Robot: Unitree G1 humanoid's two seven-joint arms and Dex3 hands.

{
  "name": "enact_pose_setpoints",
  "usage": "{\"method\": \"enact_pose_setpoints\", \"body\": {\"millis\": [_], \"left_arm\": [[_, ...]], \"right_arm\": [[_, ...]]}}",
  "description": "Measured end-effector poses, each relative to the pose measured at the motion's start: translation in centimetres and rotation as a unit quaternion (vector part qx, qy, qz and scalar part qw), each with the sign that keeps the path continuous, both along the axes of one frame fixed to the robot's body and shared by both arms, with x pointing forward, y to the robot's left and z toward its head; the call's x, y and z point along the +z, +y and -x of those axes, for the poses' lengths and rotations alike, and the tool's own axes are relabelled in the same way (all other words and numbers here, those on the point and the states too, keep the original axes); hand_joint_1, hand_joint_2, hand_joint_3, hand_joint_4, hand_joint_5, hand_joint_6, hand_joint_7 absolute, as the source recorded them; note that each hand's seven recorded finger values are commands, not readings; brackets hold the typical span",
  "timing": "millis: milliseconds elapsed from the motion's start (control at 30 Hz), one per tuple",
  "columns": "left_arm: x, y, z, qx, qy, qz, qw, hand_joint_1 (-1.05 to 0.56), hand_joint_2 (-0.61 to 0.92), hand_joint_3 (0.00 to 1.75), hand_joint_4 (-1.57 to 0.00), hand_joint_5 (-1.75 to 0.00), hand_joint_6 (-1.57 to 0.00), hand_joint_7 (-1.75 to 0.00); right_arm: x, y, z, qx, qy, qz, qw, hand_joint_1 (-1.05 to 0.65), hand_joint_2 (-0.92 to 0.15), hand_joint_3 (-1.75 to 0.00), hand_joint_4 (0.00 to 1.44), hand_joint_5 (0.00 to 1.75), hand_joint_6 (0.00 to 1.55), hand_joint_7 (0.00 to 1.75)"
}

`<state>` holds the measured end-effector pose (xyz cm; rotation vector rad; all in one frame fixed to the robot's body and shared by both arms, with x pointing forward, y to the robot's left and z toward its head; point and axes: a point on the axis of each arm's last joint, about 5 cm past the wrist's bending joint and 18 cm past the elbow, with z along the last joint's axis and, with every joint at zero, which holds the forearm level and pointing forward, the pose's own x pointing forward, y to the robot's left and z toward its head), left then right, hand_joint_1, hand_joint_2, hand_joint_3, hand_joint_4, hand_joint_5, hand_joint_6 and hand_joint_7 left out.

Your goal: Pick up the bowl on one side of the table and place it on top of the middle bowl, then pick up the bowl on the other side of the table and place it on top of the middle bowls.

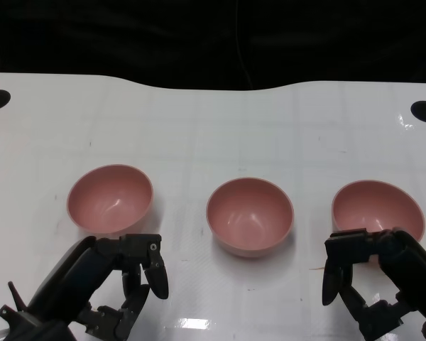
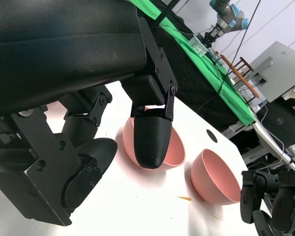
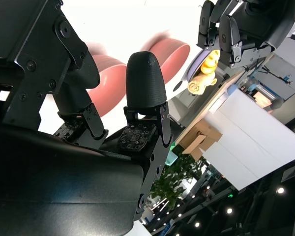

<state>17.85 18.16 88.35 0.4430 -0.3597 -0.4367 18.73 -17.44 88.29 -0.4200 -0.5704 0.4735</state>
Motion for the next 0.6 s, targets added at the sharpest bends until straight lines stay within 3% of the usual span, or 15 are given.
{"method": "enact_pose_setpoints", "body": {"millis": [600], "left_arm": [[0.01, 0.02, 0.01, 0.0, -0.002, 0.0, 1.0, 0.07, 0.23, 1.6, -0.91, -1.67, -0.85, -1.44]], "right_arm": [[0.07, 0.09, -0.01, 0.001, -0.002, -0.002, 1.0, 0.27, -0.05, -1.75, 1.01, 1.75, 0.95, 1.35]]}}
